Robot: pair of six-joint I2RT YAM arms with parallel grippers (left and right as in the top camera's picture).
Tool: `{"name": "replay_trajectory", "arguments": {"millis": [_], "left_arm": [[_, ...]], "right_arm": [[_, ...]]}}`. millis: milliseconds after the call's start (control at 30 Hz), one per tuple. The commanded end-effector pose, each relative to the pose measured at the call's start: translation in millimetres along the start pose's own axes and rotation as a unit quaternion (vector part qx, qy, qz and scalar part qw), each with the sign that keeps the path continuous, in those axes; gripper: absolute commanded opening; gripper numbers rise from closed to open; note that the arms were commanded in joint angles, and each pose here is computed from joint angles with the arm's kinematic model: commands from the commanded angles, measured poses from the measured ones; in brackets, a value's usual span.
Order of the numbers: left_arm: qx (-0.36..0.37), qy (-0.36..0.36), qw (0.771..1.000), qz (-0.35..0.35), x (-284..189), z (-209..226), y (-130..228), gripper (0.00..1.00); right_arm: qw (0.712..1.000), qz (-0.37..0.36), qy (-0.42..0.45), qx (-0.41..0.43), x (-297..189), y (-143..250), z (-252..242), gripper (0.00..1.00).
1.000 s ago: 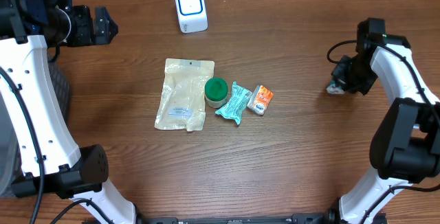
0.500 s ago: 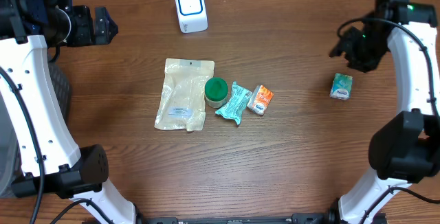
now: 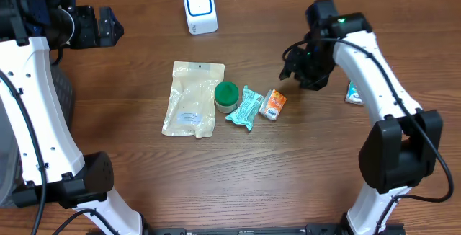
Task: Scan the item barcode
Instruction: 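Move the right gripper back over the orange box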
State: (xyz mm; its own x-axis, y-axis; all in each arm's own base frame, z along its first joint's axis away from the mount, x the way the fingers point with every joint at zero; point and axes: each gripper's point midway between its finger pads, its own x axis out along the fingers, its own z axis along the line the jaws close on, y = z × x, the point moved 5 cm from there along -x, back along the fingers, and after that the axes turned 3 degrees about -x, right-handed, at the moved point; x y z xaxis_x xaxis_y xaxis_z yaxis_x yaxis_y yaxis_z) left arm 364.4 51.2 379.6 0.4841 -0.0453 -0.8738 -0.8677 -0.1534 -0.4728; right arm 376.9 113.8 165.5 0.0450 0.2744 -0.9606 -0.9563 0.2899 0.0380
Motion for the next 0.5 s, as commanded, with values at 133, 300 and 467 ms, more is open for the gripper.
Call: {"name": "replay_trajectory", "arguments": {"millis": [133, 300, 467], "left_arm": [[0.006, -0.002, 1.0, 0.002, 1.1, 1.9, 0.2, 0.99], [0.006, -0.002, 1.0, 0.002, 1.1, 1.9, 0.2, 0.99], [0.006, -0.003, 1.0, 0.002, 1.1, 2.0, 0.2, 1.0]], "right_arm": [[0.999, -0.027, 0.041, 0.007, 11.4, 15.0, 23.3, 0.51], [0.996, -0.054, 0.074, 0.002, 15.9, 22.9, 34.4, 0.5], [0.996, -0.051, 0.074, -0.004, 17.1, 26.9, 37.8, 0.49]]}}
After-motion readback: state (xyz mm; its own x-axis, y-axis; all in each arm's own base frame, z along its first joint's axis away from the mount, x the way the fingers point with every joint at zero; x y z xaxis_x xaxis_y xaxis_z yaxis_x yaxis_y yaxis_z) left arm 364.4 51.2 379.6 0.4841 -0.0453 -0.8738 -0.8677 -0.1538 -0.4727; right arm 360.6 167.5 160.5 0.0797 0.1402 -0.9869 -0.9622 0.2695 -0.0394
